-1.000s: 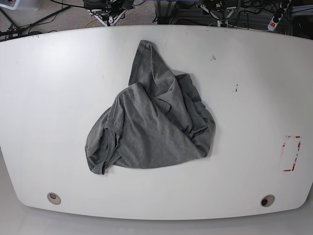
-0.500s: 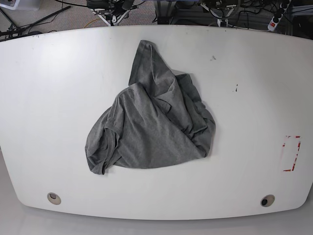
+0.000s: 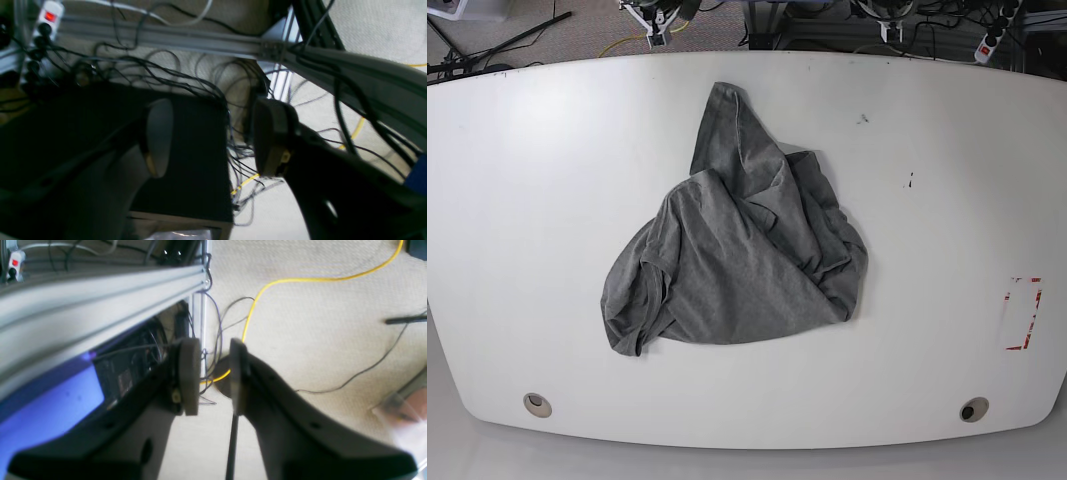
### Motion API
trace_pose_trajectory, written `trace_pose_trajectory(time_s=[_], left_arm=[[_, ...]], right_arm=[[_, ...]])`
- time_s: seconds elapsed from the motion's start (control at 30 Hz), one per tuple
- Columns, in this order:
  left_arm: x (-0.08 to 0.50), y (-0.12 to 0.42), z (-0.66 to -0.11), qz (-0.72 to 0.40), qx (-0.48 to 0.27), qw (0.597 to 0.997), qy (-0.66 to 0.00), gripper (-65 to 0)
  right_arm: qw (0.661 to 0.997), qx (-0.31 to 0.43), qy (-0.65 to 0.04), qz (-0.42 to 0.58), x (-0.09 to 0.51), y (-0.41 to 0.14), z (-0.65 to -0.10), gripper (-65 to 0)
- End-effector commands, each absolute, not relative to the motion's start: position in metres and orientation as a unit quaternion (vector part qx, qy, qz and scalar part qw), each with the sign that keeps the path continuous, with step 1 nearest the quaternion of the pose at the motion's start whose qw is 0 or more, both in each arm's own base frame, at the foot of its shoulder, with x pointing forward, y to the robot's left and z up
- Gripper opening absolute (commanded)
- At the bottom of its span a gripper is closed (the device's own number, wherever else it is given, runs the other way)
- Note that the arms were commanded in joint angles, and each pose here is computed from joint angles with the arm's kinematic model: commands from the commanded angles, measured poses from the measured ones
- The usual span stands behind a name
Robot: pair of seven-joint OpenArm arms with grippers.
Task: Fold the T-shirt properly
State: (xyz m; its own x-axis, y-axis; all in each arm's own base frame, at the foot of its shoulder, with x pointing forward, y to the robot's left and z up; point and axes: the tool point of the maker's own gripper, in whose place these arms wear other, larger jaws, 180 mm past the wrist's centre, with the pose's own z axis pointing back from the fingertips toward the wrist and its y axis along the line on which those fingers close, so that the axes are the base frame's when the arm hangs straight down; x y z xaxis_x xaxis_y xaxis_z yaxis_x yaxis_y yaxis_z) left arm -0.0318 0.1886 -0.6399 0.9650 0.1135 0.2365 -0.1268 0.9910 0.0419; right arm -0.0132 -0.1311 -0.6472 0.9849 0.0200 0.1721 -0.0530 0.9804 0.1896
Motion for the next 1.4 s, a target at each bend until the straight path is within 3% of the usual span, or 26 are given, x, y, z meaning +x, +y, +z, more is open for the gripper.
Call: trace_pose_trajectory(time_s=[0.0,0.67,0.8,1.37], left_arm=[[-0.032,0.196,-0.631,0.057,0.039,0.988,-0.135,-30.3],[-0.055,0.230,-0.531,-0.014,0.088,0.970,-0.228,-30.4],[-0.057,0.231,-0.505,0.018,0.085,0.964,-0.251,-30.4],[-0.015,0.223,-0.403,0.001,0.080,0.932,-0.354,-30.3]], right_arm=[[0.988,0.088,-0.124,0.024,0.003,-0.140,-0.639,-50.6],[0.984,0.060,-0.165,0.030,-0.050,-0.148,-0.557,-50.6],[0.981,0.061,-0.185,0.012,-0.056,-0.150,-0.531,-50.6],[0.955,0.063,-0.288,-0.001,-0.028,-0.152,-0.421,-50.6]])
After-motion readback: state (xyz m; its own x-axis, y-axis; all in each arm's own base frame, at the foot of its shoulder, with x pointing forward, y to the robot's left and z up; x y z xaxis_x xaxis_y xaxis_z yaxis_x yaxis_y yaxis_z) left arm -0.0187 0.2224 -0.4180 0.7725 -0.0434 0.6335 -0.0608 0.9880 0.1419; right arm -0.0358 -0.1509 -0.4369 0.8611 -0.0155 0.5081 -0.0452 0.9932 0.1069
